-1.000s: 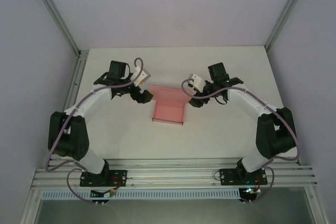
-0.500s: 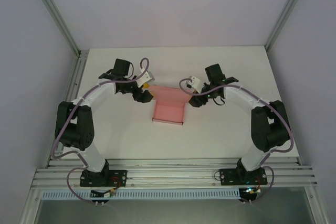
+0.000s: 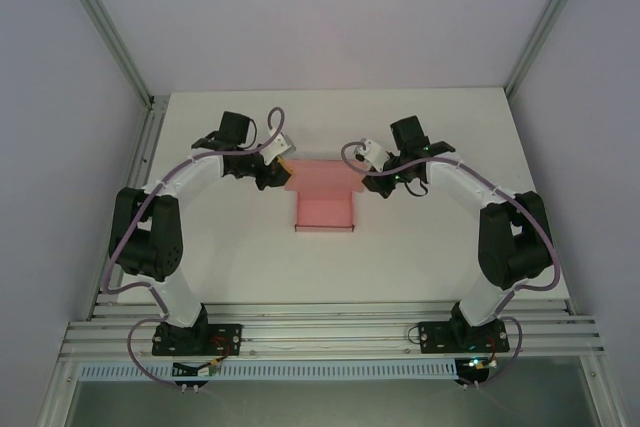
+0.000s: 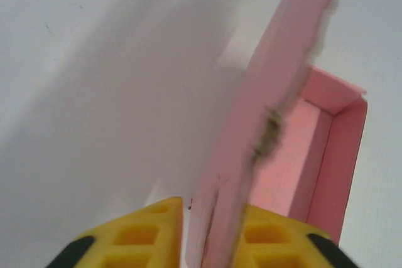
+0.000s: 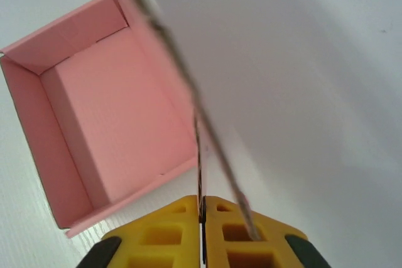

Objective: Assemble paper box

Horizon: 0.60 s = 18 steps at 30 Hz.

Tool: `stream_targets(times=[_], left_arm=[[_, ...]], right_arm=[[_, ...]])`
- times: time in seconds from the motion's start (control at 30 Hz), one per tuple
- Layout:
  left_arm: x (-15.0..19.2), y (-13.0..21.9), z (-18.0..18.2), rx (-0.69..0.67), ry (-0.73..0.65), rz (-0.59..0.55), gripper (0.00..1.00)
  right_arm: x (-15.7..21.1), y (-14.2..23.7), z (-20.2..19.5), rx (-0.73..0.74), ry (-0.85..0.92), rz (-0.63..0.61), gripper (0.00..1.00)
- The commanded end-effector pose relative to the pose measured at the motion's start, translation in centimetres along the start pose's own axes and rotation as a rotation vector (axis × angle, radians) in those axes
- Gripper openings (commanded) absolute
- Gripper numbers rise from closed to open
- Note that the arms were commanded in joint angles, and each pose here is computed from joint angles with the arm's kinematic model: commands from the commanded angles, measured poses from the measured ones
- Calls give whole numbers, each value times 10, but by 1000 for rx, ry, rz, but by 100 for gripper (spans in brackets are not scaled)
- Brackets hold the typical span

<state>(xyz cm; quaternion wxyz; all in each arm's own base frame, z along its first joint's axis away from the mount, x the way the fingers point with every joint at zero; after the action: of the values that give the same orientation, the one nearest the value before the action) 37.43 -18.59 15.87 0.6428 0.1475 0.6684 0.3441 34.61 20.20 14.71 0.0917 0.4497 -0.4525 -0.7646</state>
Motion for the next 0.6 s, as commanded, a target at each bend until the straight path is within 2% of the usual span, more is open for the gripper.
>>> stream_targets(times=[0.0,0.07,0.1,0.13,0.27,0.37,0.43,0.57], left_arm=[[-18,5,-2,-51,-16,-52,13],[-22,5,-3,-90,-20,-52,9],[-23,5,-3,-111,-9,-40,1],[-30,6,3,-166,-12,-53,0],[-50,10,7,-244,65,-88,0],[-60,6,6,-289,125,-98,0],[-65,2,10,-368,179,-76,0],[-74,-2,19,-526,302,-63,0]], right_arm=[[-8,1,2,-20,-35,-23,5],[-11,1,5,-22,-42,-41,3],[-12,1,6,-25,-45,-44,2],[-13,-1,7,-18,-60,-49,1],[-20,-9,7,68,-138,-66,0],[-29,-10,3,174,-280,-101,0],[-35,-6,0,240,-411,-130,0],[-40,-3,1,289,-564,-182,0]])
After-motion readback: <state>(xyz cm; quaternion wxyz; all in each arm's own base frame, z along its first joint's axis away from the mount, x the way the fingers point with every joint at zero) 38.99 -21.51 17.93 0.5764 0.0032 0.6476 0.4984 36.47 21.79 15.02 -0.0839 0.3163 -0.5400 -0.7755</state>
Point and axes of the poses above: each hand's point on the last joint's axis, 136 mm out from that joint toward the fingers, its own y axis back along the fingers, its own z axis along the line the jaws close on, x = y × z, the point moved 3 cm from there along y, back along the fingers, and after that the axes turned 14 degrees about -y, right-handed, at the moved point
